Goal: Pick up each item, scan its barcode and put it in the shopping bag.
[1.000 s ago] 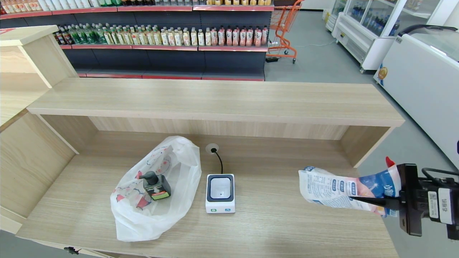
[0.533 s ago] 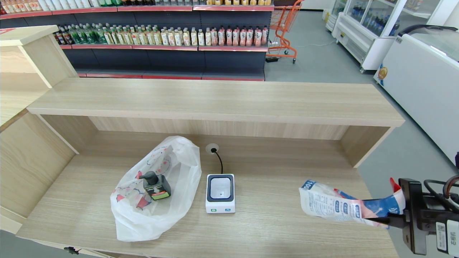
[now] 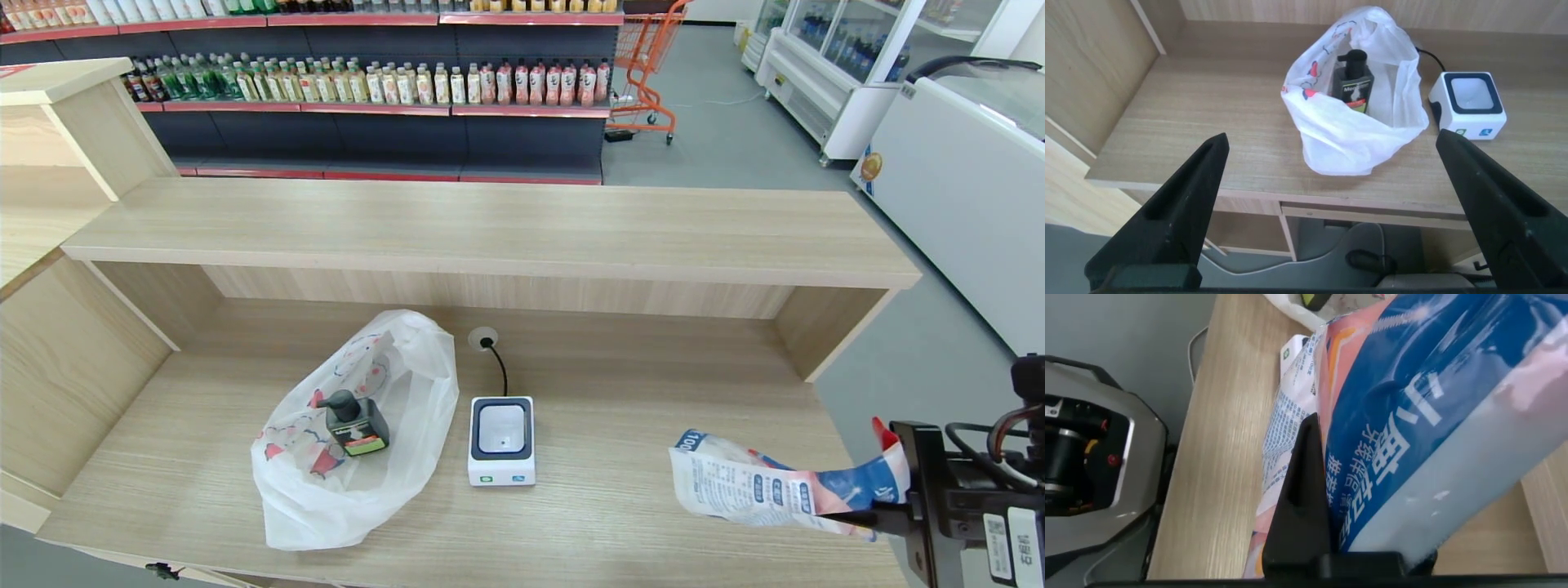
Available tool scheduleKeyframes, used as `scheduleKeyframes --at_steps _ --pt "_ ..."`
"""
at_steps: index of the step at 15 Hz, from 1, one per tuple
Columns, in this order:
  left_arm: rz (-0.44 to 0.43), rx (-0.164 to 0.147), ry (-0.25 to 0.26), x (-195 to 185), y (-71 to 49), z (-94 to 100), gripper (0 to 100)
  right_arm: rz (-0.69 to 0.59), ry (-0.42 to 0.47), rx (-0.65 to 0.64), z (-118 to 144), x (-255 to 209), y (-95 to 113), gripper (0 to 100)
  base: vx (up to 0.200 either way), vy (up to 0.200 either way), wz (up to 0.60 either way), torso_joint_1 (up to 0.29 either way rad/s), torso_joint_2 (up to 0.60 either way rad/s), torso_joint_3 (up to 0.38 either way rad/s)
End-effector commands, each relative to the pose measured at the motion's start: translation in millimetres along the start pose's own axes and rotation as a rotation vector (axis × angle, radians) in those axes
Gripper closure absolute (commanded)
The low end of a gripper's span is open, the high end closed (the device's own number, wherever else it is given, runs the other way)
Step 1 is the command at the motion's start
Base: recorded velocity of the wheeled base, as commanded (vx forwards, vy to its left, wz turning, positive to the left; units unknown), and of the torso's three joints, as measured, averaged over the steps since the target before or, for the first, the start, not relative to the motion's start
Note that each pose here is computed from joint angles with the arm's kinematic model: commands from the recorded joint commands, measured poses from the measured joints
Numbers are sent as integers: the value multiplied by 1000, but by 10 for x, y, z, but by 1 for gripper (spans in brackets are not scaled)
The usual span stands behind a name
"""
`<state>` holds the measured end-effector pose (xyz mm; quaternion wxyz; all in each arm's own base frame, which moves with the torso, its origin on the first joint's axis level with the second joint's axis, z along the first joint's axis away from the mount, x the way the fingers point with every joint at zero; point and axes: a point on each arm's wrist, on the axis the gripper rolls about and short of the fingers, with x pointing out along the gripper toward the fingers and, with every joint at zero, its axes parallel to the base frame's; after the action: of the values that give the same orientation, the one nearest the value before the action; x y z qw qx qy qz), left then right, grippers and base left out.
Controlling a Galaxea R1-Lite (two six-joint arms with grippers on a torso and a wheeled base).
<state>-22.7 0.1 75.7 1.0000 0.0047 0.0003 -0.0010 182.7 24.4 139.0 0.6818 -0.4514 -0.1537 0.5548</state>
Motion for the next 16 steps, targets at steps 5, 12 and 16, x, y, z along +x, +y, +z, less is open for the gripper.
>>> scheduleKeyframes --at_steps 5,12,16 --pt "2 1 -1 0 0 0 0 40 -51 -10 -19 151 -65 100 0 0 0 0 0 0" --pt "0 -2 -1 0 0 0 0 36 -52 9 -30 160 -107 100 0 114 0 -1 0 3" --pt "0 0 -1 0 0 0 0 40 -51 28 -51 168 -98 100 0 200 0 4 4 0"
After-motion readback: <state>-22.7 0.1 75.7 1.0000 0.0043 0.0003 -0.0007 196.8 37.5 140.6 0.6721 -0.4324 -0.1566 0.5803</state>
